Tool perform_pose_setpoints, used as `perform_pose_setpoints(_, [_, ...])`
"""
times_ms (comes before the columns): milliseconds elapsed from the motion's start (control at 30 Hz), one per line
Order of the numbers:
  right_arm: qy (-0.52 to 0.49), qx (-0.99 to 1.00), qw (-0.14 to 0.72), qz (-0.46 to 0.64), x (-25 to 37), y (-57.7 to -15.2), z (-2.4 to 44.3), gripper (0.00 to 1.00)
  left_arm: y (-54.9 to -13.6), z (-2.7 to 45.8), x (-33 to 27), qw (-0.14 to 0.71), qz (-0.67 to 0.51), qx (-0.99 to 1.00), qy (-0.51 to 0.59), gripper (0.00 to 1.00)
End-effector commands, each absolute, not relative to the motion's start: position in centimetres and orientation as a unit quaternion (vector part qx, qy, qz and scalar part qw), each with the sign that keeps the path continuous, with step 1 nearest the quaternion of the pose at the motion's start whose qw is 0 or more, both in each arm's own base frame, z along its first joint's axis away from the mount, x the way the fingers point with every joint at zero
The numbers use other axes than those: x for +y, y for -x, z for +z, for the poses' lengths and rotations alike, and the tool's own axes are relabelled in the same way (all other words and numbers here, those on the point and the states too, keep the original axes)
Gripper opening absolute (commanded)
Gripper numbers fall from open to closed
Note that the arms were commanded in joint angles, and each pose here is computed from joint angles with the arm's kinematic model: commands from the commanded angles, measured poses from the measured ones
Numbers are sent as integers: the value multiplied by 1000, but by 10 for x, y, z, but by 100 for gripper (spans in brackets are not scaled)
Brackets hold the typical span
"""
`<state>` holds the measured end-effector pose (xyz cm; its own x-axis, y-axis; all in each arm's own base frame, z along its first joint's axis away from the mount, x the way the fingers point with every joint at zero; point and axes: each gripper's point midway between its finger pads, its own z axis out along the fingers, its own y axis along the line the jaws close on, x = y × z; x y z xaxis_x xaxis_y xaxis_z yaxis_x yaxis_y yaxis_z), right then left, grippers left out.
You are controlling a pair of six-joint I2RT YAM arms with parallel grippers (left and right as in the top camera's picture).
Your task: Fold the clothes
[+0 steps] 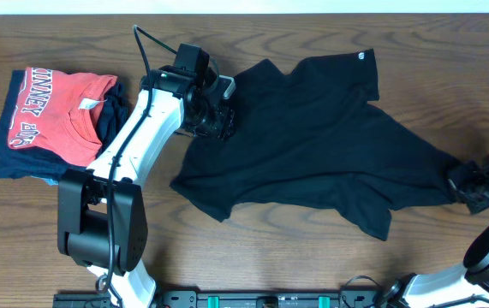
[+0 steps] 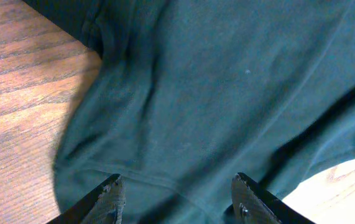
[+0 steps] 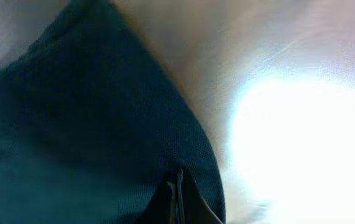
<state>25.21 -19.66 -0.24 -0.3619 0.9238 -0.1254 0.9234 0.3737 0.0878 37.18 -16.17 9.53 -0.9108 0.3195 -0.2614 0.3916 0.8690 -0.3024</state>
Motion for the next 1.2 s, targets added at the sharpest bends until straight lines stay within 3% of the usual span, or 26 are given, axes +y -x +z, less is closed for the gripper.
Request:
perform_pose_setpoints(0, [-601, 792, 106, -17, -244, -249, 16, 1, -371, 108, -164, 117, -182, 956, -196, 56])
perform_pose_setpoints(200, [-546, 815, 183, 64, -272, -284, 72, 1, -374, 109, -167, 124, -183, 955, -200, 57])
perform_pose_setpoints(233, [-544, 818, 178, 61, -273, -283, 76, 5, -374, 109, -168, 125, -183, 954, -201, 58])
perform_pose_setpoints(300, [-547, 818, 169, 58, -272, -280, 80, 25, -375, 110, -171, 129, -184, 953, -205, 61])
perform_pose_setpoints(400, [-530, 821, 180, 112, -257, -293, 85, 36, -381, 113, -180, 148, -186, 947, -216, 67])
perform_pose_setpoints(567, [-479, 834, 207, 181, -233, -307, 106, 39, -398, 113, -203, 188, -193, 932, -240, 69])
perform_pose_setpoints(700, [-426, 837, 269, 215, -210, -314, 159, 41, -408, 92, -217, 192, -187, 930, -252, 67])
perform_pose_setpoints(933, [-336, 851, 350, 201, -141, -302, 249, 57, -418, 36, -234, 172, -188, 931, -260, 48])
perform_pose_setpoints(1167, [-281, 884, 329, 176, -85, -278, 262, 61, -433, -11, -206, 159, -107, 961, -201, 15])
